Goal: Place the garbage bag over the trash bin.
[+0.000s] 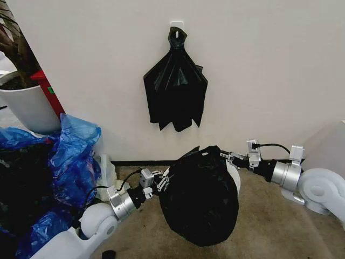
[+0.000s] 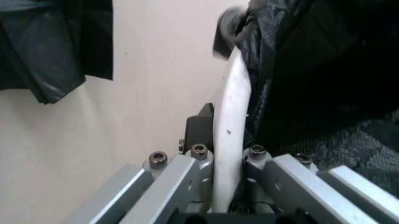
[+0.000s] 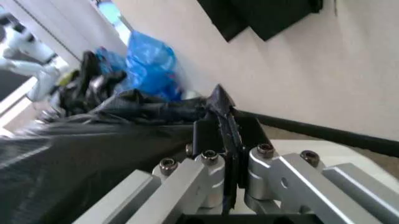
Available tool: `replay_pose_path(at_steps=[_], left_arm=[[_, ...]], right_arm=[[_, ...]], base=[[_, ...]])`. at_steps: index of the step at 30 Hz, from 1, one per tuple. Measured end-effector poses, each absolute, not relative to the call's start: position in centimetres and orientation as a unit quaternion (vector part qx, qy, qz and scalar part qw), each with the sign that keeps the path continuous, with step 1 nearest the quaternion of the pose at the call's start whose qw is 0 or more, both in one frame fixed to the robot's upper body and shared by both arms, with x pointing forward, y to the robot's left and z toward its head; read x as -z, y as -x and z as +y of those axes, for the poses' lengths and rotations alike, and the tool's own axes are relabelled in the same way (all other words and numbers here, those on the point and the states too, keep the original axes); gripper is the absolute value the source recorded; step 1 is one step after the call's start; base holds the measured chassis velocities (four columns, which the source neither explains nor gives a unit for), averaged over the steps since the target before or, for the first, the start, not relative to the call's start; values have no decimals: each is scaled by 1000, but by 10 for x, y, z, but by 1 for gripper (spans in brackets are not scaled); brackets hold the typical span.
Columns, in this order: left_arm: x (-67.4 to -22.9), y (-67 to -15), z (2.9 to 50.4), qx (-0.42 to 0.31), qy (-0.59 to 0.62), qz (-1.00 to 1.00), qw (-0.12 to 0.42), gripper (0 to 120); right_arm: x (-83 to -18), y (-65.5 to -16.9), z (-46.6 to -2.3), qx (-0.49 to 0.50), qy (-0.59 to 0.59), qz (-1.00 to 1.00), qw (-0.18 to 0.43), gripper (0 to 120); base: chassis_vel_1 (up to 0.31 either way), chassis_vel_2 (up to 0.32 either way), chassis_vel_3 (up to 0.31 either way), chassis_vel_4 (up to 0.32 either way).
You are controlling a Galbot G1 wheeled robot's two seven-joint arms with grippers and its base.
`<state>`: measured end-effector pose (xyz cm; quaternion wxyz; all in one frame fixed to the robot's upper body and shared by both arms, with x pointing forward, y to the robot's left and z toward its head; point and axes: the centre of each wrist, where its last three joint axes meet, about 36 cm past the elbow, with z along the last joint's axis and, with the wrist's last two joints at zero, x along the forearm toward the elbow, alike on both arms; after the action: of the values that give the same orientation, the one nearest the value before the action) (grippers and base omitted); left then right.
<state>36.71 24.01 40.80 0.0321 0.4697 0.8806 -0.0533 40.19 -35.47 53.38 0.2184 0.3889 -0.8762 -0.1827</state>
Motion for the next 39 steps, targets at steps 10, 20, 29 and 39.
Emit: replay_pose_path(at_steps=[10, 20, 29, 39], left_arm=[[-411, -365, 239, 56, -477, 876, 40, 1], [-410, -361, 235, 103, -457, 883, 24, 1], [-403, -364, 237, 165, -384, 908, -30, 1], [-398, -359, 225, 170, -274, 943, -81, 1]], right_arm=[[-519, -405, -370, 134, -384, -884, 232, 0], [-523, -403, -369, 113, -384, -892, 209, 13], [-557, -394, -359, 122, -386, -899, 163, 57], [-603, -356, -306, 105, -246, -956, 118, 92]], base=[[0, 0, 0, 0], [0, 0, 0, 0], [0, 0, 0, 0], [0, 0, 0, 0]])
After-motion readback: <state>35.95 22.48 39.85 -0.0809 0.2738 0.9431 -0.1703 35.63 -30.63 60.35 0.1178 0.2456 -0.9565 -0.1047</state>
